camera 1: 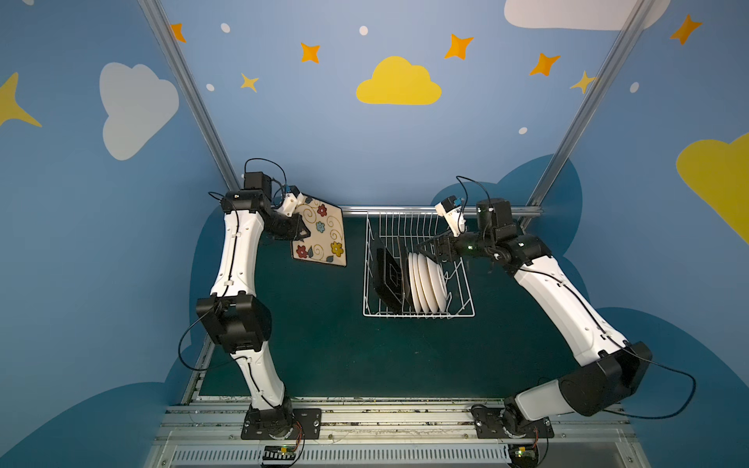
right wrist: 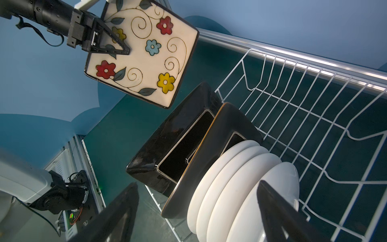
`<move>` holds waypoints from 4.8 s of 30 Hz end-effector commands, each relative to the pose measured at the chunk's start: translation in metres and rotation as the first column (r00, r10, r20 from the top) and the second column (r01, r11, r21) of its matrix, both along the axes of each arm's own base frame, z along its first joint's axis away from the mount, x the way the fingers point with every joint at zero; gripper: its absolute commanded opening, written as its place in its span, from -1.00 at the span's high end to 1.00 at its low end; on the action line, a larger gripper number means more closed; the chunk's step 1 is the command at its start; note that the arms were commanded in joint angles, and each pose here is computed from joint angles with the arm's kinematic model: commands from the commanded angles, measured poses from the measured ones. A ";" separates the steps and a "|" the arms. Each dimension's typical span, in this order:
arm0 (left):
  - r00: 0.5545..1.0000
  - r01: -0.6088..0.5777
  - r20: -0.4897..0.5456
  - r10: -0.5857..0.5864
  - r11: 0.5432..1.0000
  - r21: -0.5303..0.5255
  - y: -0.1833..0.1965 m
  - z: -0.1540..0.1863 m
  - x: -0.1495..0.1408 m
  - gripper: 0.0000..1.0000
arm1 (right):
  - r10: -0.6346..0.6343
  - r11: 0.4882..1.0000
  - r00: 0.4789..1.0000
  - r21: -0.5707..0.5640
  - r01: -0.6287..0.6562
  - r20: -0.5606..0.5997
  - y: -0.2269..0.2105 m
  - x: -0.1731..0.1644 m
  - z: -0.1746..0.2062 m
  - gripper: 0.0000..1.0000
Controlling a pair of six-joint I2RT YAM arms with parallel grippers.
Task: Unload the plates from the dish rack
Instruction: Place a plate at the top-left of the table, then pick up a plate from the dish rack.
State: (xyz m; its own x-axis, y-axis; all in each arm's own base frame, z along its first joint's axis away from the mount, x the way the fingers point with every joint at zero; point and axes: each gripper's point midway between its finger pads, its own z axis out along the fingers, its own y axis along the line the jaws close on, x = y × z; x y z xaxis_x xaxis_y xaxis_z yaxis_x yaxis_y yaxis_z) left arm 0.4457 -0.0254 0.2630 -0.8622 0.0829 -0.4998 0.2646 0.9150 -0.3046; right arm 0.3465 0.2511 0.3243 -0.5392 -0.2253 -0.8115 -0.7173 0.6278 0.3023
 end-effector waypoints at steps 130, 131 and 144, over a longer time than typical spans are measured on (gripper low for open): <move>0.998 0.067 0.031 -0.061 0.966 -0.251 -0.166 0.039 -0.042 -0.99 | -0.165 0.986 0.983 -0.009 0.165 -0.074 -0.040 -0.017 0.003 -0.76; 0.998 0.065 0.015 -0.063 0.964 -0.257 -0.171 0.034 -0.046 -0.98 | -0.169 0.986 0.982 -0.008 0.169 -0.083 -0.041 -0.018 0.000 -0.76; 0.991 -0.012 -0.131 -0.017 0.975 -0.221 -0.202 -0.026 -0.069 -0.83 | -0.213 0.977 0.965 -0.003 0.215 -0.152 -0.044 -0.022 -0.017 -0.76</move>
